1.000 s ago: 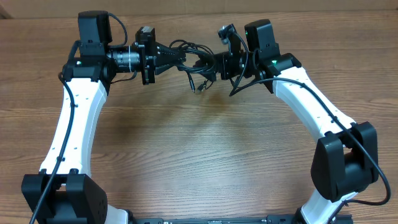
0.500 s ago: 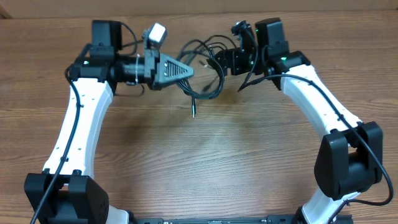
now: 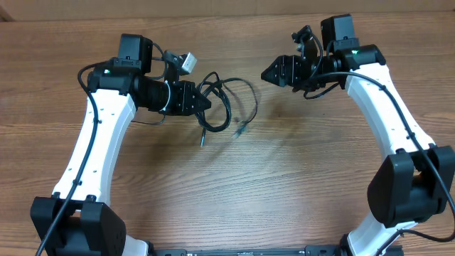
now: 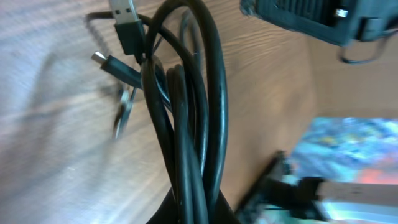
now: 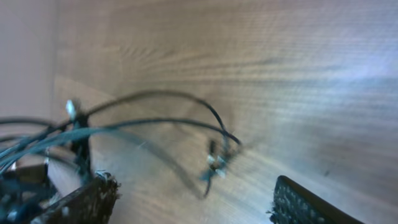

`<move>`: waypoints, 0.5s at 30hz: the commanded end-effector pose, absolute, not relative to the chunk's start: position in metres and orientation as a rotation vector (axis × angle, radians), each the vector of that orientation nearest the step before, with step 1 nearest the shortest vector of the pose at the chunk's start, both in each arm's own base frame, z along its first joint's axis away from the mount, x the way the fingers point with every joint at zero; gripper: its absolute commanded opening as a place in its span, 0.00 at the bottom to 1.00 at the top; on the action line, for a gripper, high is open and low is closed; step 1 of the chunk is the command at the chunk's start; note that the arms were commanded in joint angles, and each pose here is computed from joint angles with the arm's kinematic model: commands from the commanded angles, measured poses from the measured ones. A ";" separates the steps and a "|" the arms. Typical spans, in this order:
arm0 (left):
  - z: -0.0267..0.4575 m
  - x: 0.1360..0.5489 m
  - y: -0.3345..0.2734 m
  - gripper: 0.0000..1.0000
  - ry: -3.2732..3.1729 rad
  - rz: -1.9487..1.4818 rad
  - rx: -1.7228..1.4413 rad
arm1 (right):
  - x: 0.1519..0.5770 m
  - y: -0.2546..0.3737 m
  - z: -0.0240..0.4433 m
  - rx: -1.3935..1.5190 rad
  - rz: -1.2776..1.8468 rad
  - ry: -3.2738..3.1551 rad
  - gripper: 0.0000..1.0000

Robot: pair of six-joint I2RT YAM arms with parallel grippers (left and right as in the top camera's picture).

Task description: Untangle cables

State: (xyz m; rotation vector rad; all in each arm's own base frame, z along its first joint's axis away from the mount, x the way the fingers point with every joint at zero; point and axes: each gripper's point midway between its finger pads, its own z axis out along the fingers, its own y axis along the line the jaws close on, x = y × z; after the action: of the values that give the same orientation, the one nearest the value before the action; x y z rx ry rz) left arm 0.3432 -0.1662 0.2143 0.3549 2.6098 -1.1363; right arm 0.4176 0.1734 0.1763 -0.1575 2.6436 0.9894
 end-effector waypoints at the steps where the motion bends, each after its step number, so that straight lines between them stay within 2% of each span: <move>1: 0.215 0.346 -0.168 0.04 2.551 -1.005 0.537 | 0.406 0.187 0.209 -0.213 1.030 2.594 0.76; 4: 0.213 0.349 -0.166 0.04 2.565 -0.975 0.515 | 0.389 0.201 0.205 -0.249 1.050 2.646 0.73; 7: 0.208 0.357 -0.158 0.04 2.643 -0.932 0.292 | 0.373 0.218 0.196 -0.282 1.004 2.712 0.63; 11: 0.208 0.364 -0.156 0.04 2.679 -0.951 0.066 | 0.365 0.231 0.177 -0.176 0.812 2.801 0.62; 15: 0.210 0.364 -0.158 0.04 2.689 -0.996 -0.021 | 0.362 0.259 0.173 -0.205 0.809 2.764 0.59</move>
State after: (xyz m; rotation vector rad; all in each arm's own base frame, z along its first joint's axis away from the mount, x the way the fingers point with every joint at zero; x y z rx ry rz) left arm 0.3628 -0.1573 0.2022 0.1147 2.6852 -0.9592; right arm 0.3601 0.2560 0.1656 -0.2802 2.7952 0.8813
